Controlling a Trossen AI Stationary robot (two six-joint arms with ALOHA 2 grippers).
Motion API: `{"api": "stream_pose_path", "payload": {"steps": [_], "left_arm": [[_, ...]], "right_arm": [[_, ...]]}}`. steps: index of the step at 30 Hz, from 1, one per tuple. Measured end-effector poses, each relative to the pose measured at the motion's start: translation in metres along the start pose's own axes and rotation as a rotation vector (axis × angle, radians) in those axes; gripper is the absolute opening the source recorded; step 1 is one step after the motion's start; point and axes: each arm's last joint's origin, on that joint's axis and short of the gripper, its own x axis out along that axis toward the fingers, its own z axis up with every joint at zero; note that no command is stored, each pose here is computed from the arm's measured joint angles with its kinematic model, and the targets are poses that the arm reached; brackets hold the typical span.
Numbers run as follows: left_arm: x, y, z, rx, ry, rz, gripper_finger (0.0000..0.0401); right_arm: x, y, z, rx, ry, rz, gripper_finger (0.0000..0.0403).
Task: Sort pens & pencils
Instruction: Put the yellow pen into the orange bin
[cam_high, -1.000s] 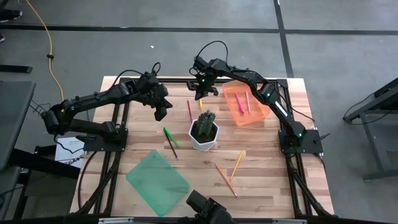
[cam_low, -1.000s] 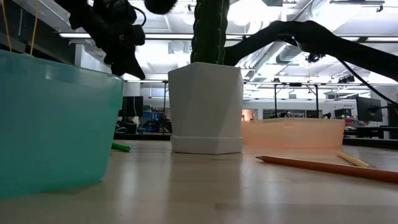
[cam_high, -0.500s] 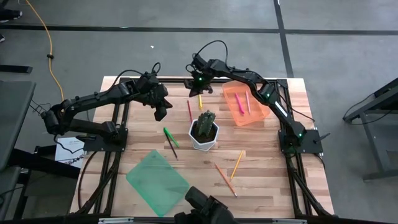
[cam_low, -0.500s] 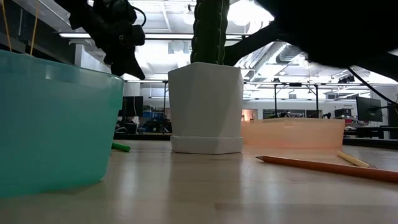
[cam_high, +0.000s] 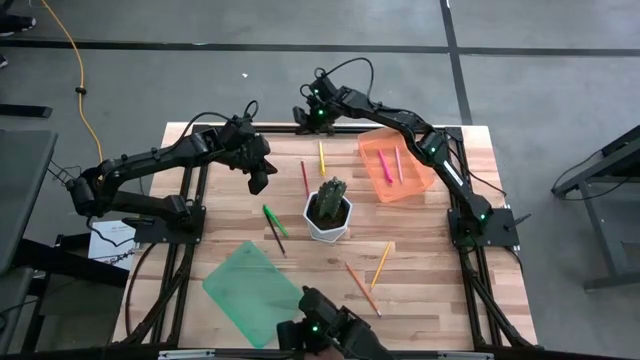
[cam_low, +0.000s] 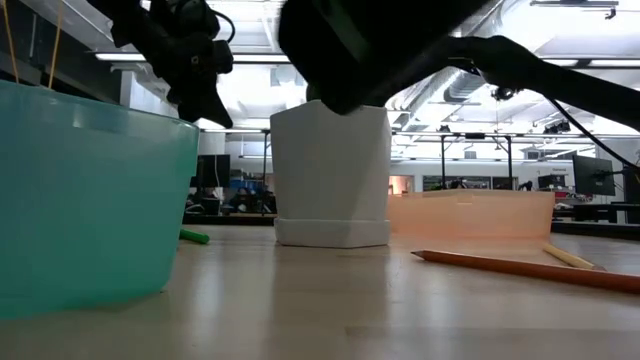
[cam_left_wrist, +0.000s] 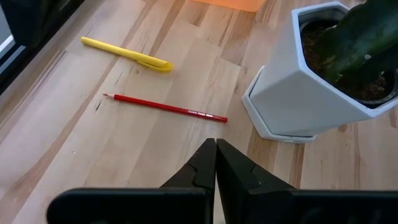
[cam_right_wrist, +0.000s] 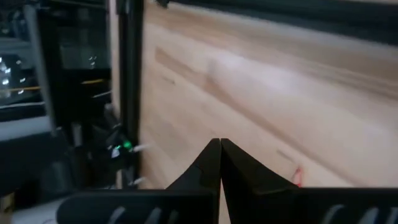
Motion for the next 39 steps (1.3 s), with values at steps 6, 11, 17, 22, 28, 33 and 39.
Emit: {"api": "stream_pose_path", "payload": {"steps": [6,11,17,22,28,33,39], "left_arm": [[0.0,0.0,0.0,0.0,0.0,0.0,0.0001],[0.0,0.0,-0.001,-0.001,0.006,-0.001,0.0001],[0.0,0.0,-0.001,0.0,0.006,-0.001,0.0001],[0.0,0.0,-0.001,0.002,0.007,-0.001,0.0001],[0.0,0.0,-0.001,0.0,0.014,-0.001,0.0001],[0.0,0.0,-0.001,0.0,0.014,-0.001,0.0001],[0.0,0.0,-0.003,-0.005,0.026,-0.002,0.0001]], "right_arm": [[0.002,-0.007,-0.001,-0.026,-0.027,-0.074,0.0],[0.003,-0.014,-0.002,0.026,-0.015,-0.12,0.0],[0.002,-0.022,0.001,0.021,-0.024,-0.162,0.0],[-0.004,-0.032,0.005,0.033,-0.037,-0.231,0.0],[-0.009,-0.04,0.006,0.02,-0.022,-0.291,0.0],[-0.006,-0.045,0.004,0.008,0.0,-0.311,0.0],[-0.002,-0.05,0.003,0.005,0.024,-0.313,0.0]]}}
